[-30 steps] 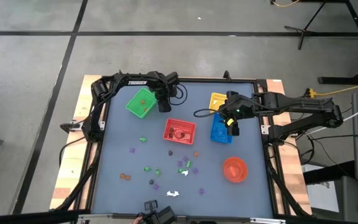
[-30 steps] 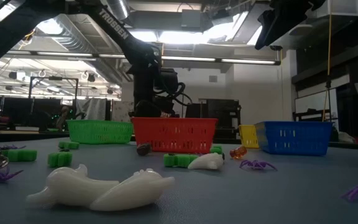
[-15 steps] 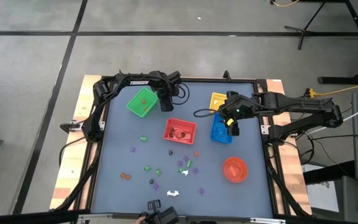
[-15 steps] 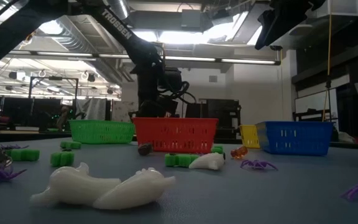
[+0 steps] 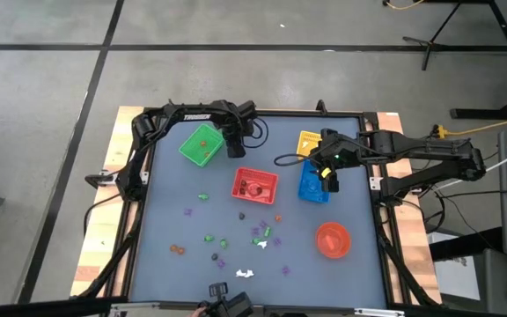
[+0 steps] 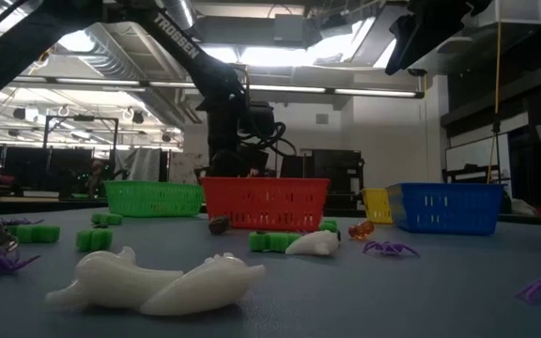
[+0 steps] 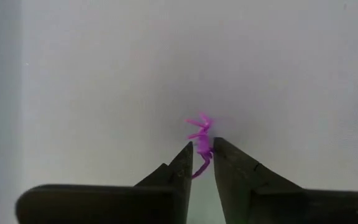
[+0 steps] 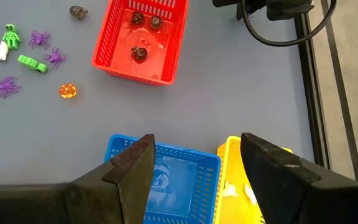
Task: Sort Halloween decoration
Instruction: Put the violet spider toy into the blue bin
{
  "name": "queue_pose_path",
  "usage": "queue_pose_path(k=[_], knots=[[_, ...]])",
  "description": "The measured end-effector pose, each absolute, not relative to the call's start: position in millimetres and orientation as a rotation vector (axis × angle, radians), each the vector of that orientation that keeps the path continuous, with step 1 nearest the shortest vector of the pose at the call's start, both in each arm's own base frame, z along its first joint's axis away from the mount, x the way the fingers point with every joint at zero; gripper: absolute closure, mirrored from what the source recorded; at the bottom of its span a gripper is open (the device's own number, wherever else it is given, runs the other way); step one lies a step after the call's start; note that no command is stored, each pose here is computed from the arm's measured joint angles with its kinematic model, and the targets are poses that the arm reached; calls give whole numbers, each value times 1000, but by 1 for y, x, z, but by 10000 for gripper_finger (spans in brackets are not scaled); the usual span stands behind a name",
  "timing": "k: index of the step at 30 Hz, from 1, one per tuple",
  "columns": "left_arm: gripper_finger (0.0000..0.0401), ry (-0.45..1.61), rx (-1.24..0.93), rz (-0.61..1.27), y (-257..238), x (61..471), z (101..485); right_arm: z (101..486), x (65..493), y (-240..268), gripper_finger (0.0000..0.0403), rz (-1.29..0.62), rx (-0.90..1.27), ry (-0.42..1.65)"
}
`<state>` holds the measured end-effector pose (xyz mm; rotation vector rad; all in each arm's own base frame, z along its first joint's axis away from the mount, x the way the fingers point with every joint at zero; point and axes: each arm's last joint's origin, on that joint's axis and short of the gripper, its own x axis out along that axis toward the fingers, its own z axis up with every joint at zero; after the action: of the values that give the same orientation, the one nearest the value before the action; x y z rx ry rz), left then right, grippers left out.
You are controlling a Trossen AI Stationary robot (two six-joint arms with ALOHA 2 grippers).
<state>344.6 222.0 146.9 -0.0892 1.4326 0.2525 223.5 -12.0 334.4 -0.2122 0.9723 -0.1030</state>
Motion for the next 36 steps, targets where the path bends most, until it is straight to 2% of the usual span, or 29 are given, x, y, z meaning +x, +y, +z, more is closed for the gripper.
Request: queue_pose_path(k=[12, 36], knots=[[398, 1430, -87, 254, 222, 345, 148, 334, 223, -12, 166, -103, -212, 972], [401, 1427, -72, 240, 215, 349, 149, 335, 223, -13, 166, -118, -231, 975]])
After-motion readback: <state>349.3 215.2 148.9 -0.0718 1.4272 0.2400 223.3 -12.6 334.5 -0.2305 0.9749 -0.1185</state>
